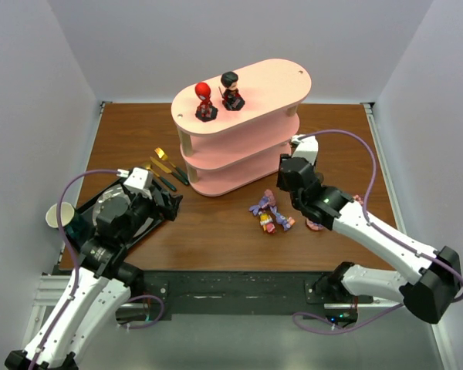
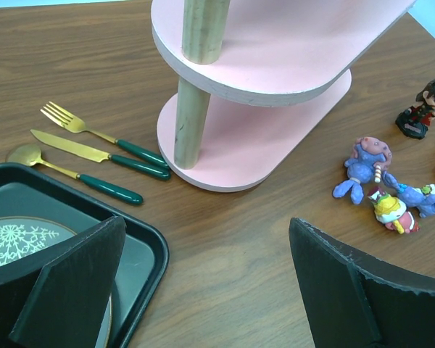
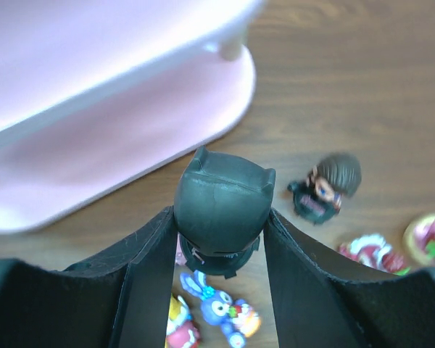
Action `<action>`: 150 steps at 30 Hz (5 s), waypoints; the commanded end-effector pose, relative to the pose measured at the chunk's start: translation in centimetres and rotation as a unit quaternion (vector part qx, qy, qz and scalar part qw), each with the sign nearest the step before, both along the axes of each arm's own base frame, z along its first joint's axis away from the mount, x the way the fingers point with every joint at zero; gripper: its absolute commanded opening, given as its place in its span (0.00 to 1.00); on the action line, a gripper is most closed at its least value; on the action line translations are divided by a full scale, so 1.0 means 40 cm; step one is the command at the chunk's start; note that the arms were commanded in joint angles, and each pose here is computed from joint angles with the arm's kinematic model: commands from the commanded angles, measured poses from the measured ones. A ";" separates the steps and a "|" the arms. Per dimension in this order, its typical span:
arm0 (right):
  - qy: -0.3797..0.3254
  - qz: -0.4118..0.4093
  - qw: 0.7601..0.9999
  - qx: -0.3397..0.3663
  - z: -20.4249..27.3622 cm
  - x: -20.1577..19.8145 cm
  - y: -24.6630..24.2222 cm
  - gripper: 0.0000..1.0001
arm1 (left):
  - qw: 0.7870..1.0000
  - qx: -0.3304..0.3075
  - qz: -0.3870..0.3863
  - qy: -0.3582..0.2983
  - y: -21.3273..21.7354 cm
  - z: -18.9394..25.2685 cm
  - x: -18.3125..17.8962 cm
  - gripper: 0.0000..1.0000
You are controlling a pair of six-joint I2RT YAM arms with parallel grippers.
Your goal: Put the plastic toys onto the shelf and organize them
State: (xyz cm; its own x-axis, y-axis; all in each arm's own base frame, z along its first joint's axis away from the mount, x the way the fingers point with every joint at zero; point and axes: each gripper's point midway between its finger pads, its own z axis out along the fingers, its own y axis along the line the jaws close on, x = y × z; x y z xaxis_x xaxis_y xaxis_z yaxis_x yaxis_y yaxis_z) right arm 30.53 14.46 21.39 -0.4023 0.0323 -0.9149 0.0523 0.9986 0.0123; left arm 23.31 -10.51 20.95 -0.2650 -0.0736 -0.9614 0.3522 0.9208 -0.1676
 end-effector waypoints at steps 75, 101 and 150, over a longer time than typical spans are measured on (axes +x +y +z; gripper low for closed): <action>-0.125 0.305 0.943 -0.039 0.617 0.319 0.241 0.87 | 1.000 0.005 -0.024 -0.012 -0.026 0.018 0.017 1.00; -0.087 -0.020 0.996 0.031 0.352 0.048 -0.146 0.99 | 1.000 0.006 -0.024 -0.008 -0.027 0.015 0.021 1.00; -0.023 -0.292 0.954 0.062 -0.315 0.142 -0.288 0.59 | 1.000 0.006 -0.025 -0.011 -0.026 0.017 0.016 1.00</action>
State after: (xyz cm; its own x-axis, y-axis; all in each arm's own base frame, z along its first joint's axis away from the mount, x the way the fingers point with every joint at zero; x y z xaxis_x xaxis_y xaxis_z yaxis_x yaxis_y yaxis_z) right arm 34.54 2.82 7.23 -0.3240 0.3195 -0.8905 0.5771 0.8126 0.0816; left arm 23.57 -11.10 19.74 -0.3092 -0.0403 -0.9501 0.3740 0.9135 -0.1604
